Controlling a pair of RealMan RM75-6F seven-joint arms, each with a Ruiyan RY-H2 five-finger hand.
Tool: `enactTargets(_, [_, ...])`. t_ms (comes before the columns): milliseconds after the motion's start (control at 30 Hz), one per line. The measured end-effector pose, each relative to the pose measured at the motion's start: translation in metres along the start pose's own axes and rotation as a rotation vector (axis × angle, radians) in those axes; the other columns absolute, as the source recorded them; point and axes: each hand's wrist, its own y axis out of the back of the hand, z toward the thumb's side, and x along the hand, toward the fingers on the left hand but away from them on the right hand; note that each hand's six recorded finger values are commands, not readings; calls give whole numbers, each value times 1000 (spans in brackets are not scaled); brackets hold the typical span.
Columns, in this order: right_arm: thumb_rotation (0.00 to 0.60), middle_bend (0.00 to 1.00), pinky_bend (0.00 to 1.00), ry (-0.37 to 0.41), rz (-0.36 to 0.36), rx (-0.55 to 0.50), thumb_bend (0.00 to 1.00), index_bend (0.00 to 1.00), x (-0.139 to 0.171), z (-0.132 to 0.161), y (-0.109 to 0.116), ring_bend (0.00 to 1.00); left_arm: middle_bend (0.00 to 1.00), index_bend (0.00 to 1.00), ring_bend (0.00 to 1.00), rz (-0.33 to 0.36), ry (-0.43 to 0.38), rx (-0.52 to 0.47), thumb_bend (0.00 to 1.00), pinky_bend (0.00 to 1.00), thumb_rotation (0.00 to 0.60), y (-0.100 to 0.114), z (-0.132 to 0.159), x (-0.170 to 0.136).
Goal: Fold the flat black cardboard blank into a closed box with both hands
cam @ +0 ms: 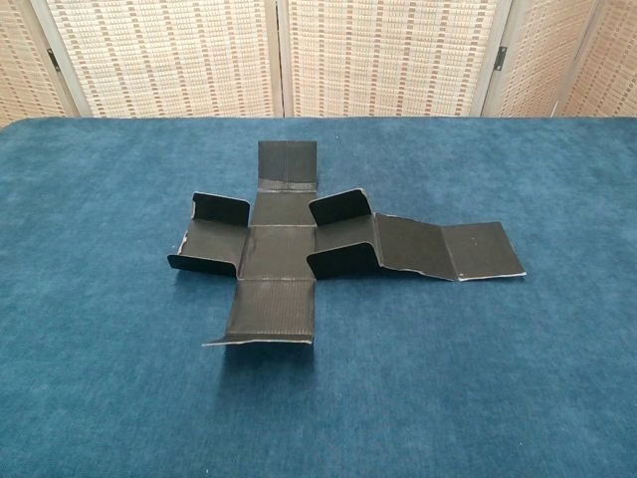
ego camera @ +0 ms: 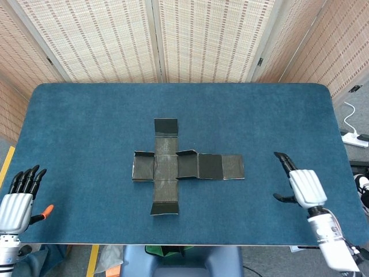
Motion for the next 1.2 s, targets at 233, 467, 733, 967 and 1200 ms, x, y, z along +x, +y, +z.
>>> enactTargets(233, [600, 34, 1000, 25, 162, -54, 54, 0, -50, 38, -34, 685, 0, 0, 0, -15, 6, -3, 199, 26, 600, -5, -3, 1])
enactTargets(467, [600, 24, 1000, 27, 287, -108, 89, 0, -95, 72, -73, 686, 0, 0, 0, -29, 13, 3, 200, 26, 600, -9, -6, 3])
enactTargets(733, [600, 51, 1000, -2, 373, -146, 106, 0, -134, 95, -100, 697, 0, 0, 0, -39, 1, 13, 200, 26, 600, -12, -4, 8])
enactTargets(967, [600, 57, 1000, -4, 417, -122, 107, 0, -156, 111, -110, 702, 0, 0, 0, -53, 0, 13, 199, 26, 600, -14, -3, 9])
enactTargets(1200, [600, 64, 1000, 1, 429, -69, 108, 0, -165, 122, -117, 711, 0, 0, 0, -65, -3, 12, 200, 26, 600, -17, -2, 10])
